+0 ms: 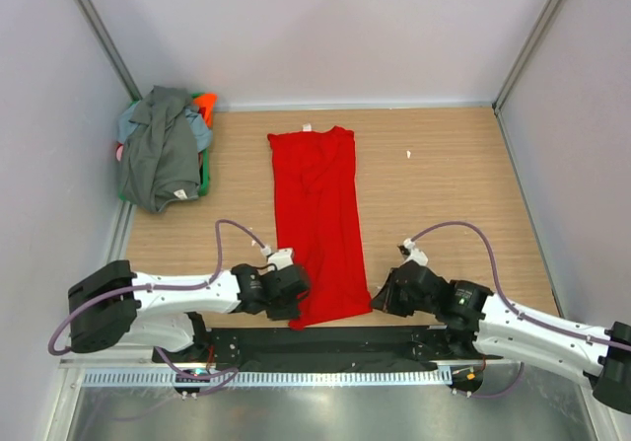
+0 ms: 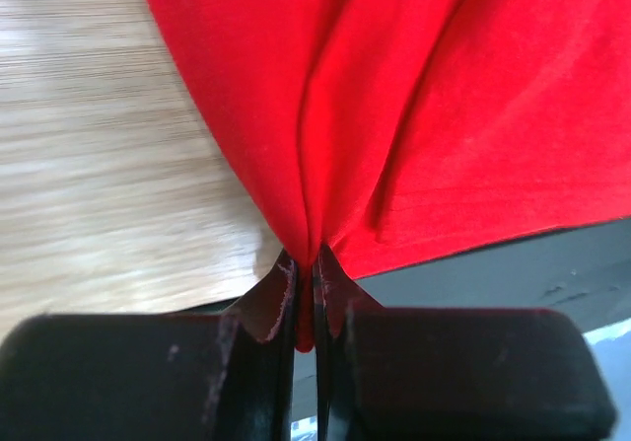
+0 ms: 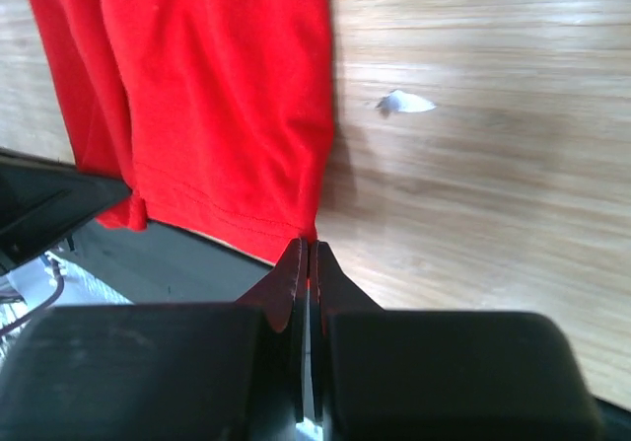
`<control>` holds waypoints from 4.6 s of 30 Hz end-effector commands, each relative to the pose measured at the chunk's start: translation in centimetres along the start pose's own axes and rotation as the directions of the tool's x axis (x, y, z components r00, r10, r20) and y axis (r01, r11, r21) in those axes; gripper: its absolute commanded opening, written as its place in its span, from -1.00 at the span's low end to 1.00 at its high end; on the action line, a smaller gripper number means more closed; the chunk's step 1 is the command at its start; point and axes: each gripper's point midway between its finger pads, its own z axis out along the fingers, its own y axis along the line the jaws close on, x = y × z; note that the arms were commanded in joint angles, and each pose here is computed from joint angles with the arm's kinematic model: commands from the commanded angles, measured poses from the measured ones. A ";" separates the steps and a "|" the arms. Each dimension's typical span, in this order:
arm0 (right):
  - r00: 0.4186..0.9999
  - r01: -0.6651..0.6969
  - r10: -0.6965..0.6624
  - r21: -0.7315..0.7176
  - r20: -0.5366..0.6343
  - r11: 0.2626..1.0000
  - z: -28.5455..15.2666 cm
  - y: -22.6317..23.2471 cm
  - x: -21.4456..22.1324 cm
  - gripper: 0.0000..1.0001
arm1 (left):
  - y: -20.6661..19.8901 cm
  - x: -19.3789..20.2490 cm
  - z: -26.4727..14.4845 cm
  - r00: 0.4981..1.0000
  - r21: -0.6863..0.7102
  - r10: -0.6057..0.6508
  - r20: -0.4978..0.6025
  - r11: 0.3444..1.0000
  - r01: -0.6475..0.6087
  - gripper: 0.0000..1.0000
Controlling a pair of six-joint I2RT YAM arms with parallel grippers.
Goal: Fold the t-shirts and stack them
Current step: Fold the tshirt
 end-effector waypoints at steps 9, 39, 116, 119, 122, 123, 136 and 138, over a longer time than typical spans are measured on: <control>0.984 0.110 -0.111 0.008 0.143 0.994 -1.4 7.3 -5.5 -0.97 | -2.0 -5.5 -5.5 0.995 -0.056 0.043 0.088 0.998 -0.038 -0.92; 0.923 0.198 -0.263 0.239 0.281 0.951 2.1 11.2 -23.7 -0.97 | -0.6 -23.7 -3.1 0.999 -0.089 -0.040 0.026 0.995 0.042 -0.92; 0.998 -0.039 0.039 -0.007 -0.058 0.999 10.9 2.2 -16.0 -0.06 | 4.6 -21.1 1.4 0.960 0.098 -0.268 0.081 0.961 0.260 0.53; 0.997 -0.041 0.041 0.003 -0.062 0.999 11.1 1.8 -15.7 -0.33 | 5.0 -20.7 1.9 0.958 0.093 -0.276 0.077 0.959 0.269 0.50; 0.997 -0.036 0.036 0.009 -0.063 0.999 11.1 1.6 -15.6 -0.42 | 5.0 -20.6 2.1 0.956 0.100 -0.281 0.085 0.957 0.272 0.46; 0.997 -0.034 0.035 0.009 -0.067 0.999 11.2 1.5 -15.5 -0.43 | 5.1 -20.5 2.1 0.956 0.098 -0.281 0.085 0.957 0.273 0.43; 0.995 -0.028 0.029 0.007 -0.096 1.000 11.5 1.0 -14.6 -0.67 | 5.6 -20.0 4.1 0.951 0.100 -0.299 0.081 0.952 0.291 -0.06; 0.994 -0.029 0.030 0.011 -0.101 1.000 11.5 0.8 -14.4 -0.70 | 5.6 -19.8 4.5 0.952 0.095 -0.297 0.074 0.952 0.290 -0.16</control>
